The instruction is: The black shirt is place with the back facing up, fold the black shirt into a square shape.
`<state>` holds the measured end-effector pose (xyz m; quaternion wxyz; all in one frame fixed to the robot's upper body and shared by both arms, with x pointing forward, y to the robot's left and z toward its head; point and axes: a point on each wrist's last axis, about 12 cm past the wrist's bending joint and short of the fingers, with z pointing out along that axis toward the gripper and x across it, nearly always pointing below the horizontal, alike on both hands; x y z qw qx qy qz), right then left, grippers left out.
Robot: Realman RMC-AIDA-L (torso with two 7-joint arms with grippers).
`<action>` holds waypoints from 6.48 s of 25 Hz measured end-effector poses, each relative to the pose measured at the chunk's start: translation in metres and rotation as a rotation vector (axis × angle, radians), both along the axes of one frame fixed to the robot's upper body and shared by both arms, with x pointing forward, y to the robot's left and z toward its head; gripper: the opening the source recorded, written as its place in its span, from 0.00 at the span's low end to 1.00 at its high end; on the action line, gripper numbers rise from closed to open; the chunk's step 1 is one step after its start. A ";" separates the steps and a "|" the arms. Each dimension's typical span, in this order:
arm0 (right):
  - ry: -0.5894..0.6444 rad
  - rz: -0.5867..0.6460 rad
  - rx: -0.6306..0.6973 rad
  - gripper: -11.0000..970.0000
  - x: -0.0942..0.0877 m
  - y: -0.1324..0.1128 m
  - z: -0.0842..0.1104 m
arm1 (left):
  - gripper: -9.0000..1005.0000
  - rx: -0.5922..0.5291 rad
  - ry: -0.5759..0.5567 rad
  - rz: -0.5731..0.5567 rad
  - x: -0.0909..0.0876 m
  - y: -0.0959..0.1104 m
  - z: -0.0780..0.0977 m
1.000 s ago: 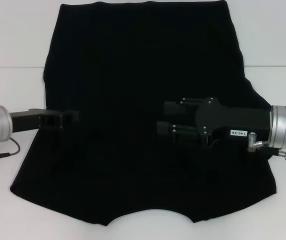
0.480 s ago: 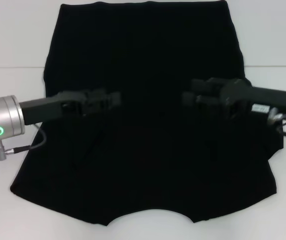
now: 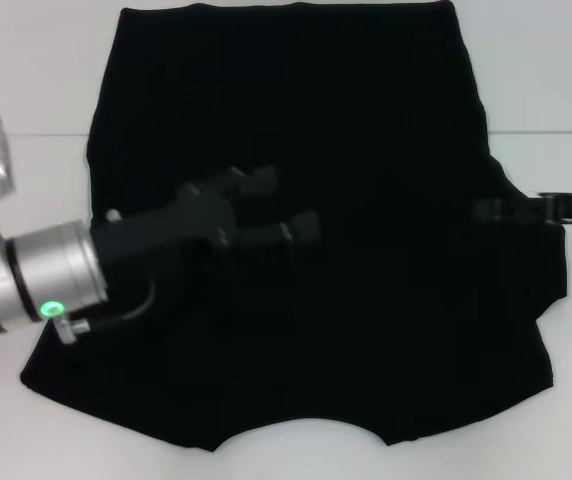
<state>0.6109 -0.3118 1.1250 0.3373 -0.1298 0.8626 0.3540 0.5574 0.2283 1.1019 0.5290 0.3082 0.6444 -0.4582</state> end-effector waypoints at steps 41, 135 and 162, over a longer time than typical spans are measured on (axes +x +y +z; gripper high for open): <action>0.214 -0.330 -0.174 0.63 -0.006 -0.034 -0.046 | 0.95 0.327 -0.140 -0.239 -0.011 -0.031 -0.027; -0.058 -0.290 -0.030 0.08 0.006 -0.004 -0.039 | 0.94 0.294 -0.117 -0.206 -0.010 -0.029 -0.025; -0.040 -0.067 -0.009 0.11 0.007 0.047 -0.035 | 0.94 0.291 -0.115 -0.191 -0.009 -0.027 -0.025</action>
